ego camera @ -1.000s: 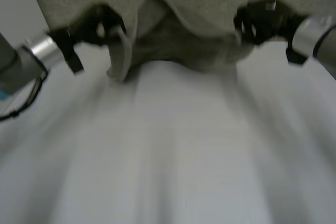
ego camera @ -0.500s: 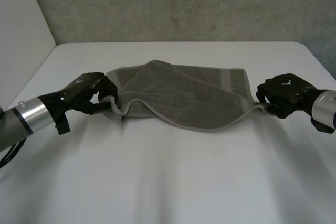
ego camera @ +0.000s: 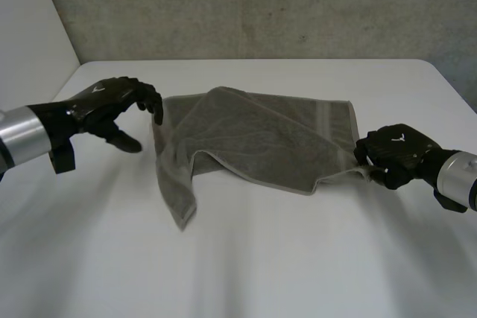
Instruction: Fold the towel.
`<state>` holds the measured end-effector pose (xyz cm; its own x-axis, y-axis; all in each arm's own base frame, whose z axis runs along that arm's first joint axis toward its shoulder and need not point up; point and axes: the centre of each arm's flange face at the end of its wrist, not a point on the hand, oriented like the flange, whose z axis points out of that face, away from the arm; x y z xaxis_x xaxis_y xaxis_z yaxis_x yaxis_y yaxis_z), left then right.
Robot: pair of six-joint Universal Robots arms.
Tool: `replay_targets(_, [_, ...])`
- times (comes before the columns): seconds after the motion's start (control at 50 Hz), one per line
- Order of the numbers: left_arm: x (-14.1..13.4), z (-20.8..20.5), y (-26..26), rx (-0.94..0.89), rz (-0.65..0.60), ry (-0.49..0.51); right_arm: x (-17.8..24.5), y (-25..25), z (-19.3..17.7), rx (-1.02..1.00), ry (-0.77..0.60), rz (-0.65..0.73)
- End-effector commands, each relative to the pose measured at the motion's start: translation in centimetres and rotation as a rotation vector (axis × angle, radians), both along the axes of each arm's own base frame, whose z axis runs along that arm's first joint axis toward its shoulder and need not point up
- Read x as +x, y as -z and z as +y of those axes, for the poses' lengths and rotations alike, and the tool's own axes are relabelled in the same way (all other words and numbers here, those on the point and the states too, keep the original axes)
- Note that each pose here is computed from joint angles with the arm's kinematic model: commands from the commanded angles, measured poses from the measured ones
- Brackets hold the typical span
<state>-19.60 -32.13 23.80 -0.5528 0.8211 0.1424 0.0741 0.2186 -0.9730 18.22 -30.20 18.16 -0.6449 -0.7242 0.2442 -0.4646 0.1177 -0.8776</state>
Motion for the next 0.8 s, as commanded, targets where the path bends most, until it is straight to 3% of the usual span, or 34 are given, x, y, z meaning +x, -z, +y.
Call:
replay_targets(0.02, [-3.6,2.2,1.6,0.051,-0.121,-0.154,0.1,0.6,0.4,-0.004,0.0,0.002])
replay_targets(0.14, [-6.6,5.4,4.6,0.018,-0.207,-0.265,0.2,0.8,0.7,-0.001,0.0,0.003])
replay_targets(0.26, [-8.9,8.7,6.5,0.012,-0.186,-0.337,0.3,1.0,0.9,0.002,-0.004,0.003])
replay_targets(0.48, [-10.1,9.4,8.0,-0.089,-0.137,-0.475,0.3,1.4,1.2,0.008,-0.004,0.003])
replay_targets(0.8, [-11.0,11.2,11.9,-0.01,-0.173,-0.467,0.2,1.5,1.1,0.004,-0.001,0.005])
